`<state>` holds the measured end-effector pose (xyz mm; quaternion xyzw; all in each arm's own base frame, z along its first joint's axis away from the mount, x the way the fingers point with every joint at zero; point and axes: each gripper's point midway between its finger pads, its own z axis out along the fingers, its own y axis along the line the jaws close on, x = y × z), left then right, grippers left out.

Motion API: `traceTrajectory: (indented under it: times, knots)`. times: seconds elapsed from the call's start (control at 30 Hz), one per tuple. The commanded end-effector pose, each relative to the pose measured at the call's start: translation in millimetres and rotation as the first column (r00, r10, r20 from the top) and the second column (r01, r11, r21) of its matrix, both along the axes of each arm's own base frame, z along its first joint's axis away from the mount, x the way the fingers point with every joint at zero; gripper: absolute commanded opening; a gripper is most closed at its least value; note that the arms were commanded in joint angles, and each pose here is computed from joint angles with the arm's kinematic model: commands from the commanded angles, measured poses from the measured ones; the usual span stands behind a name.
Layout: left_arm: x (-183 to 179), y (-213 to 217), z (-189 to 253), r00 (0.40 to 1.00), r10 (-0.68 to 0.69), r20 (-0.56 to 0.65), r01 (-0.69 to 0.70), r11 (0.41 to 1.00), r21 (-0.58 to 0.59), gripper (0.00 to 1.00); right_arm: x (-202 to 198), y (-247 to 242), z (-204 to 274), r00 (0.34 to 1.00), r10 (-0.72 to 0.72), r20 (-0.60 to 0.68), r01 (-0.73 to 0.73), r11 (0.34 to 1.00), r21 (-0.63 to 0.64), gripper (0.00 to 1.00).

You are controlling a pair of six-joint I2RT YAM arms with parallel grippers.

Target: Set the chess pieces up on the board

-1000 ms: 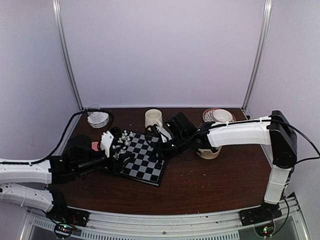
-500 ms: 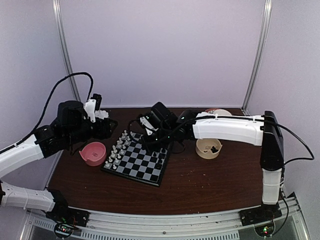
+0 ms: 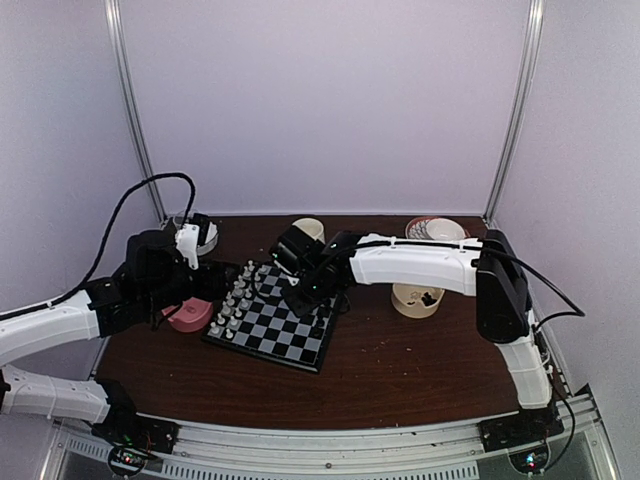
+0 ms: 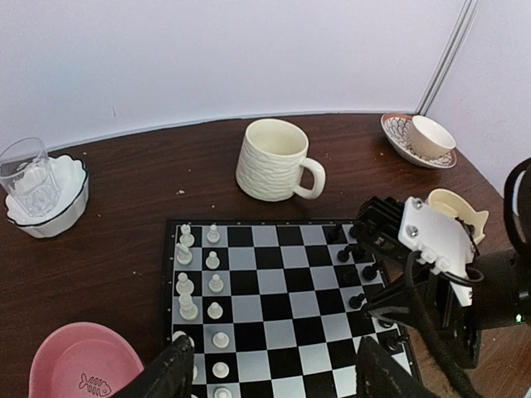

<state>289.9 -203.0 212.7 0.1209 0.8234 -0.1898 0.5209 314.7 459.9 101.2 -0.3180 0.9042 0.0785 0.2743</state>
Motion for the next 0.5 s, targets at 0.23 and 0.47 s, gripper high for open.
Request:
traceTrajectory:
  times: [0.23,0.47]
  knots:
    - [0.5,16.9,31.2,0.989,0.072,0.129,-0.064,0.996,-0.063,0.69,7.7,-6.7,-10.1,1.000,-0.003,0.026,0.005,0.996,-0.088,0.00]
    - [-1.2,20.4,34.0,0.988,0.080,0.133,-0.072,0.995,-0.064,0.70,3.8,-5.0,-22.8,1.000,0.005,-0.007,-0.005,0.995,-0.096,0.00]
